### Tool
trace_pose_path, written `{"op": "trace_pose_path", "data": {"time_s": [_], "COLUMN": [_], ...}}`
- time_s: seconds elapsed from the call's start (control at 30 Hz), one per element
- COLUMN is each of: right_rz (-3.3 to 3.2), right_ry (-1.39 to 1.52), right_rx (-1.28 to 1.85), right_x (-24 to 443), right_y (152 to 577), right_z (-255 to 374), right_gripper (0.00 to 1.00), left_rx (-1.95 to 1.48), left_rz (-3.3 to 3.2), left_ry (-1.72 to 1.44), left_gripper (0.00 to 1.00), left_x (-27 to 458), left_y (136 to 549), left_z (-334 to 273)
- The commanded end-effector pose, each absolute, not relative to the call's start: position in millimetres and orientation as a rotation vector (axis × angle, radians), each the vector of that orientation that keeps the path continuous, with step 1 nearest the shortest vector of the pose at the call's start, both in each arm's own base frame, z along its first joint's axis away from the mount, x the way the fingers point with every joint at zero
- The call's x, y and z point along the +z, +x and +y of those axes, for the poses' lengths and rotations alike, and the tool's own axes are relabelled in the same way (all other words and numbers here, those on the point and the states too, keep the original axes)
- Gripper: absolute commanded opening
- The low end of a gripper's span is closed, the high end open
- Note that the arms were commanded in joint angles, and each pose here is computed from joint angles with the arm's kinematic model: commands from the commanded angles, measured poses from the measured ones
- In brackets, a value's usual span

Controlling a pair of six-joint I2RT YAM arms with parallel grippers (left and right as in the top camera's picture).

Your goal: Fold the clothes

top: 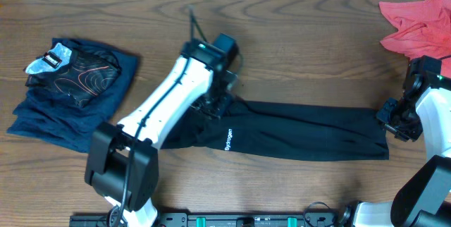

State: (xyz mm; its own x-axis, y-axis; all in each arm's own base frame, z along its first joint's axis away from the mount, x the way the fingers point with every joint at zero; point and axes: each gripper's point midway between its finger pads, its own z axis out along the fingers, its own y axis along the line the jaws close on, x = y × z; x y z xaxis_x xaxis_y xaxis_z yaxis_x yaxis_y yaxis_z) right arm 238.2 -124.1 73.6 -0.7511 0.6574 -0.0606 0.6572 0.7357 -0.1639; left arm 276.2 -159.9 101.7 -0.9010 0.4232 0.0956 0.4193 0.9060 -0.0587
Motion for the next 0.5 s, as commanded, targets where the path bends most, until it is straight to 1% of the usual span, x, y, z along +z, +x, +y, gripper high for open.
{"op": "trace_pose_path", "data": {"time_s": [0.0,0.13,0.23,0.37,0.47], "right_rz": [-2.913,-2.913,-2.913,-2.912,-2.912], "right_ry": [-1.119,-1.119,-1.119,-1.112,-1.113], "right_rx": [0.28,0.28,0.28,0.279,0.279], "right_x": [72.3,72.3,72.3,72.3,72.3], "right_y": [235.4,235.4,235.3,234.6,234.6], "right_z": [-124.9,-124.9,-124.9,-124.6,-124.6], "right_gripper": [0.33,0.33,0.33,0.33,0.33], "left_rx": [0.001,0.01,0.017,-0.003,-0.022], "left_rz": [-3.035,-3.072,-3.084,-3.048,-3.006], "left_ry": [-0.37,-0.143,-0.118,-0.072,-0.004], "left_gripper": [0.06,0.06,0.07,0.13,0.14], "left_x": [101.7,94.2,85.3,65.1,48.8], "left_y": [292.0,304.1,307.2,294.4,279.4], "left_z": [-136.8,-119.0,-115.4,-110.9,-106.4]}}
